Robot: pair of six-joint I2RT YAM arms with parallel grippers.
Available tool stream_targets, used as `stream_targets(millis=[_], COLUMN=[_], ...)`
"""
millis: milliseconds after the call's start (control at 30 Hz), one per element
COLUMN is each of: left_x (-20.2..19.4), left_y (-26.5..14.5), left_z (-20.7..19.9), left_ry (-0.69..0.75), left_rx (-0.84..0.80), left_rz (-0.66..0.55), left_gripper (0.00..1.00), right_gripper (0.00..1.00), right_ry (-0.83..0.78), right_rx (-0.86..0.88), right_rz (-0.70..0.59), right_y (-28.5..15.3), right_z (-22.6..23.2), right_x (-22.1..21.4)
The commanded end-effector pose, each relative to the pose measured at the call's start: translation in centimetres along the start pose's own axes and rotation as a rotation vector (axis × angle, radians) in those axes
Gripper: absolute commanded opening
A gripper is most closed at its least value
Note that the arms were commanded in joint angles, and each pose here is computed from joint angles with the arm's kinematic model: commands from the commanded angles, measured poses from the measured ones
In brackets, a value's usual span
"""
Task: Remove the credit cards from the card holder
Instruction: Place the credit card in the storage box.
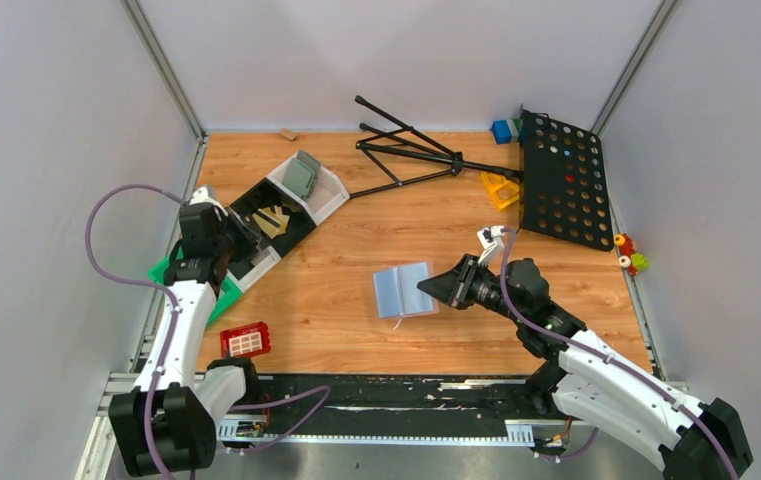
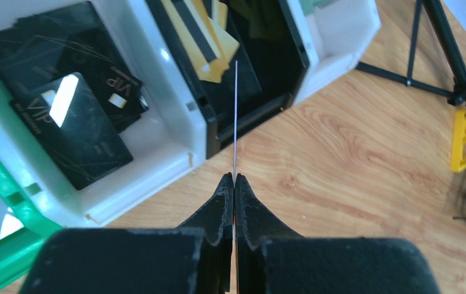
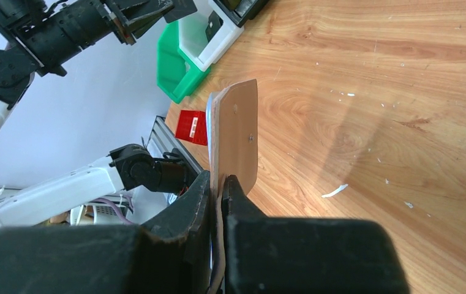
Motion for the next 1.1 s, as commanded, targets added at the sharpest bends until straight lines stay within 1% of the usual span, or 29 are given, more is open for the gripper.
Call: stream_targets(millis=[0, 233, 367, 633, 767, 1067], left_x=[1.8, 3.0, 3.3, 3.4, 3.4, 3.6], left_y=[0.7, 2.1, 3.6, 5.6, 5.9, 7.3], left_z=[1.1, 3.4, 4.3, 5.8, 6.6, 7.2], left_ry=[-0.042, -0.116, -0.157, -0.182, -0.191, -0.218], left_rx=[0.048, 0.09, 0.078, 0.153, 0.205, 0.224], left_rz=[-0.081, -0.073, -0.062, -0.056, -0.07, -0.077], left_gripper=[0.0, 0.0, 0.0, 0.0, 0.03, 0.05], right_gripper=[0.0, 0.0, 0.0, 0.0, 0.0, 0.0], right_ry=[-0.044, -0.043, -0.038, -0.041, -0.039, -0.029], right_rx=[0.072, 0.066, 0.067, 0.069, 0.066, 0.072], right_rz=[-0.037, -0.032, -0.031, -0.024, -0.024, -0.019], right_y=[-0.1, -0.3, -0.2, 0.0, 0.1, 0.3], right_z=[1.7, 1.6, 1.4, 1.6, 1.6, 1.6], right_x=[1.6, 1.3, 1.2, 1.4, 1.4, 1.5])
Point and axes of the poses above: each gripper's point midway between its finger pads, its own y axis out along the fingers, its own z axis along the line the jaws close on, x = y × z, the point moved 10 cm from there along -y, back along the fingers, and after that the axes turned 6 degrees about -y, right-handed, at the moved point
